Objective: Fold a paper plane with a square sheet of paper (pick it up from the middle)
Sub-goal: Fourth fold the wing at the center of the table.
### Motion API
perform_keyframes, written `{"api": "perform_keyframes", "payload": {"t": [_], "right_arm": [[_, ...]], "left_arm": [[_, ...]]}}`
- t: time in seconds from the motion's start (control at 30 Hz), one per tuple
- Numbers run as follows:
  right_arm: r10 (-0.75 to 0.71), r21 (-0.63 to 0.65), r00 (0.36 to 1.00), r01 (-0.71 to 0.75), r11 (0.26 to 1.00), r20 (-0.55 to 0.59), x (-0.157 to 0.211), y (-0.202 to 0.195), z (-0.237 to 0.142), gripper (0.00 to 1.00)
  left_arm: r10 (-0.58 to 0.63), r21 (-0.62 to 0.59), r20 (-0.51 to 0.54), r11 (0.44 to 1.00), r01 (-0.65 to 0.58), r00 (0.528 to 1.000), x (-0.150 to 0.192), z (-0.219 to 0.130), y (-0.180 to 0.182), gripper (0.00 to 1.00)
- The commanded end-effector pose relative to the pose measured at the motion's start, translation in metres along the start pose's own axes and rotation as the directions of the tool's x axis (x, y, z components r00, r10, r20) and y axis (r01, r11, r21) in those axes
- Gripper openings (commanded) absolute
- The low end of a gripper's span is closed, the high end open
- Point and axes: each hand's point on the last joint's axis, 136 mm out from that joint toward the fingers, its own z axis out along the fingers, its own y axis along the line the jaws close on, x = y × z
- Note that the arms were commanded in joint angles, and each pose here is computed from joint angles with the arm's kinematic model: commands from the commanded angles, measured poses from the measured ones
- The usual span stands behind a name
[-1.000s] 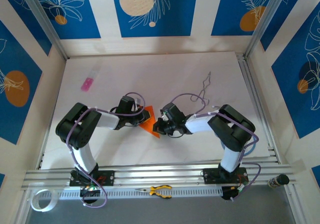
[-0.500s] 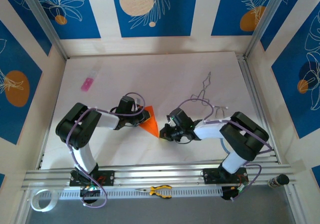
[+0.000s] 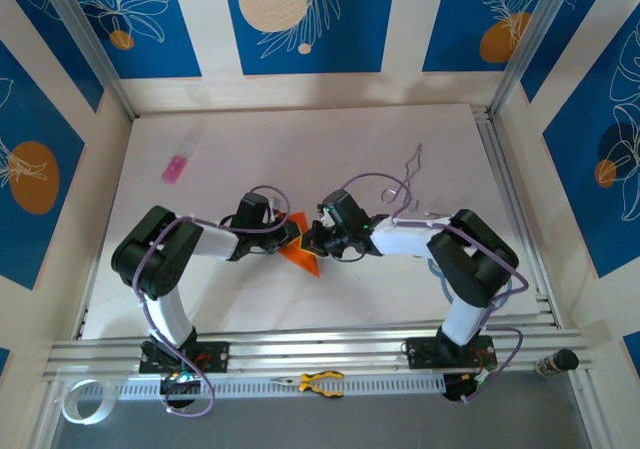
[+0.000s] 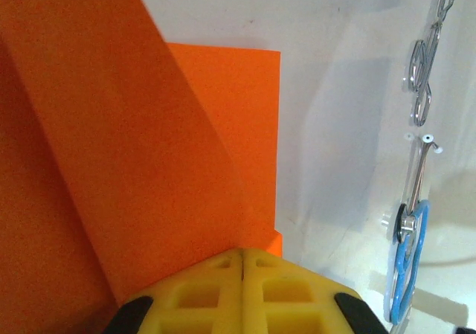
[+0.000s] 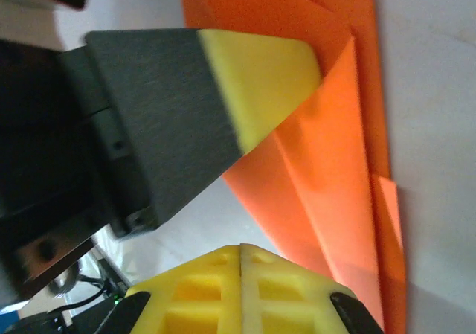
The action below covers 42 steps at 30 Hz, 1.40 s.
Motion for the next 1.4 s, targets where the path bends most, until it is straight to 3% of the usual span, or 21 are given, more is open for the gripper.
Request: {"api": "perform_keyframes", "payload": {"t": [0.0,0.23,0.5,0.8,1.13,1.37], "right_arm": [[0.026,0.041,1.0,-0.025,0.999,-0.017,0.0,-0.007,0.009,0.0],[0.047,0.066,0.998,-0.045,0.997,-0.031,-0.001,-0.022,0.02,0.0],[0.126,0.208,0.988,-0.106,0.972,-0.084,0.032,-0.083,0.023,0.0],[0.134,0.142,0.982,-0.116,0.983,-0.129,0.03,-0.089,0.017,0.0],[0.14,0.149,0.982,-0.122,0.981,-0.123,0.026,-0.089,0.019,0.0],[0.147,0.182,0.981,-0.122,0.976,-0.13,0.032,-0.098,0.018,0.0]], "left_arm": [[-0.063,-0.117,-0.045,0.991,0.057,0.997,0.02,0.005,0.039,0.0],[-0.066,-0.117,-0.05,0.991,0.06,0.997,0.021,0.007,0.041,0.0],[-0.001,-0.111,-0.056,0.994,-0.005,0.998,0.013,0.0,0.023,0.0],[0.109,-0.026,-0.058,0.993,-0.111,0.992,0.006,-0.019,-0.023,0.04],[0.114,-0.042,-0.148,0.992,-0.122,0.982,0.033,-0.005,-0.019,0.0],[0.056,-0.21,-0.144,0.974,-0.086,0.988,0.032,0.006,0.03,0.0]]}}
